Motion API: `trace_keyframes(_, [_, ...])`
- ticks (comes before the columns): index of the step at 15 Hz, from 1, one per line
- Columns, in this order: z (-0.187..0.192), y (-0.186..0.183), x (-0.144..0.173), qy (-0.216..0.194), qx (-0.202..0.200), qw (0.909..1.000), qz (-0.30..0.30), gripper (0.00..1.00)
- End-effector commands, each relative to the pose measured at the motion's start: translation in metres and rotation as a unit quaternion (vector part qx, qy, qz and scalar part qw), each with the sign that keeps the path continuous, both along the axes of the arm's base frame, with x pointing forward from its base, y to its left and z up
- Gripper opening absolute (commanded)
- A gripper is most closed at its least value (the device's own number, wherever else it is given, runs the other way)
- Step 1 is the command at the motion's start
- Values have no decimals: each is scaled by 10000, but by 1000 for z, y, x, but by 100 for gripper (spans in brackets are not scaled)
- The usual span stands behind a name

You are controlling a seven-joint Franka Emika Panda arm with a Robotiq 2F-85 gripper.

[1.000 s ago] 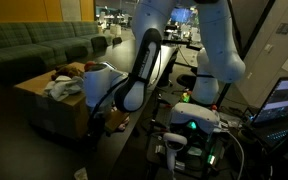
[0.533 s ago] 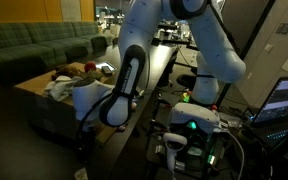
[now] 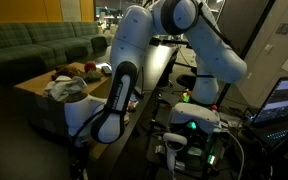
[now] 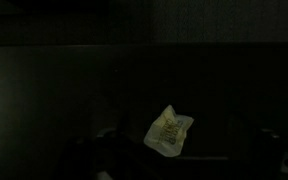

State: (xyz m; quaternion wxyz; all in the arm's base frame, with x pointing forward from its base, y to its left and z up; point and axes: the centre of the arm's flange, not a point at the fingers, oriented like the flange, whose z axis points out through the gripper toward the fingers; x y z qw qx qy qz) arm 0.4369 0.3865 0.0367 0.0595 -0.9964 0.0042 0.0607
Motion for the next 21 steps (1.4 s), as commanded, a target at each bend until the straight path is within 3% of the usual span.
trace_keyframes(1, [-21,23,13,-100,119,9999,15,100])
trace_keyframes(13, [-33,41,40,-325,263,9991,-39,100])
trace_keyframes(21, [-48,36,33,-396,108,9991,70,100])
